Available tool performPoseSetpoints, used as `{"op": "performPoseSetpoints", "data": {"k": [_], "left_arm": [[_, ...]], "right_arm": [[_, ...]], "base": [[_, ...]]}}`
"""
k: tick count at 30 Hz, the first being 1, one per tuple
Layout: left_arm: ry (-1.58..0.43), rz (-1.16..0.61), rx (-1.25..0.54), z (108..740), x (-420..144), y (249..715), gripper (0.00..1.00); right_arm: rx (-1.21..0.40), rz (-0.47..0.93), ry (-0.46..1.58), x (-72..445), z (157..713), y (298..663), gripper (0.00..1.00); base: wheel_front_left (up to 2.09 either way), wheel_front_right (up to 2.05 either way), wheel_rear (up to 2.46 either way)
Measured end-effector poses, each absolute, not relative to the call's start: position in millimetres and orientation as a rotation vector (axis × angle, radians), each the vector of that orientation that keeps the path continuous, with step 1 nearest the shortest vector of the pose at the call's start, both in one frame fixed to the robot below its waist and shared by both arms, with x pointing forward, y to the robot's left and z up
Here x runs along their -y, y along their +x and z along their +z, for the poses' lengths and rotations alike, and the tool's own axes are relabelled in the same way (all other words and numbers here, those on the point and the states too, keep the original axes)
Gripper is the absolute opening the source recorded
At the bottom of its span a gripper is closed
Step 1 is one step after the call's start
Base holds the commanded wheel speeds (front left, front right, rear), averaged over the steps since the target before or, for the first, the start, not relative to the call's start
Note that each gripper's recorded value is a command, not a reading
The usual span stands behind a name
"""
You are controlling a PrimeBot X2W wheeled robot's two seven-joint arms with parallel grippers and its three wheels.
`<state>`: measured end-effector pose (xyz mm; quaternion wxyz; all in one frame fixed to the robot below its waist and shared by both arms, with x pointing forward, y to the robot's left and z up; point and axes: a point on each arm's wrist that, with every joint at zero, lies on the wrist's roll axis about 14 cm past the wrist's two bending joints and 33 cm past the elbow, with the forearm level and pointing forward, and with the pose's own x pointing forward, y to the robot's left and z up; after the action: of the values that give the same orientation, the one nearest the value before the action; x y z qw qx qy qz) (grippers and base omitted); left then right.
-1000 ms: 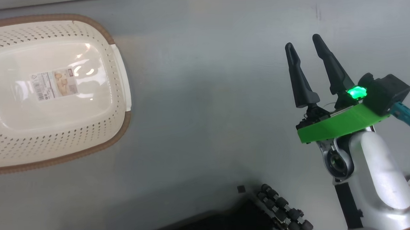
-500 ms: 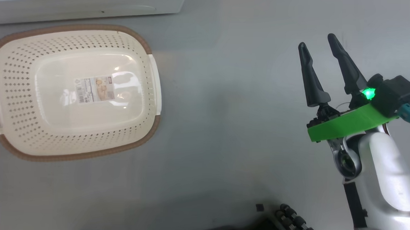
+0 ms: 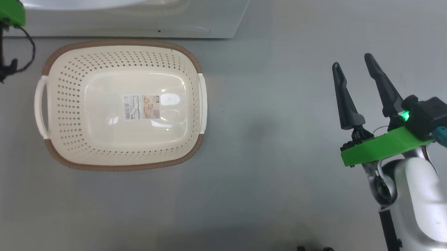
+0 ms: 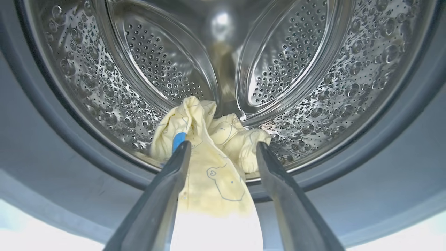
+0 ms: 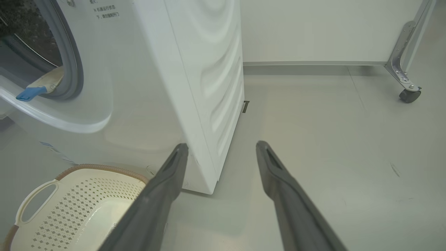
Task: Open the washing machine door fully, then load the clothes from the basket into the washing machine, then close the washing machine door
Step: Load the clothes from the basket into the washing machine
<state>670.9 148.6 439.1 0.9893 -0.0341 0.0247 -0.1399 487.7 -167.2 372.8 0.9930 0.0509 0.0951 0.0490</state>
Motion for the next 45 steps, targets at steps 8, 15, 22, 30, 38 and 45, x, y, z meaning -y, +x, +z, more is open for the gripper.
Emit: {"op": "performPoseSetpoints", "data": {"k": [8,15,22,30,38,45], "left_arm": [[-0.073,-0.270,-0.050,439.8,-152.2,630.7,1.00],[-0.101,-0.227,-0.074,428.0,-154.2,593.9,1.00],[-0.135,-0.206,-0.116,411.0,-145.6,558.4,1.00],[-0.152,-0.171,-0.114,408.0,-145.8,546.1,1.00],[-0.132,-0.178,-0.136,398.2,-141.9,541.1,1.00],[-0.102,-0.187,-0.183,381.2,-138.8,543.8,1.00]], "right_arm": [[-0.172,0.109,0.106,161.6,384.3,483.2,1.00],[-0.167,0.111,0.101,161.1,391.0,475.4,1.00],[-0.151,0.103,0.099,164.1,399.4,472.5,1.00],[-0.149,0.096,0.100,166.6,401.8,470.0,1.00],[-0.161,0.087,0.103,169.5,398.6,466.1,1.00],[-0.169,0.083,0.107,171.1,396.4,463.7,1.00]], "base": [[0.00,0.00,0.00],[0.00,0.00,0.00],[0.00,0.00,0.00],[0.00,0.00,0.00],[0.00,0.00,0.00],[0.00,0.00,0.00]]}}
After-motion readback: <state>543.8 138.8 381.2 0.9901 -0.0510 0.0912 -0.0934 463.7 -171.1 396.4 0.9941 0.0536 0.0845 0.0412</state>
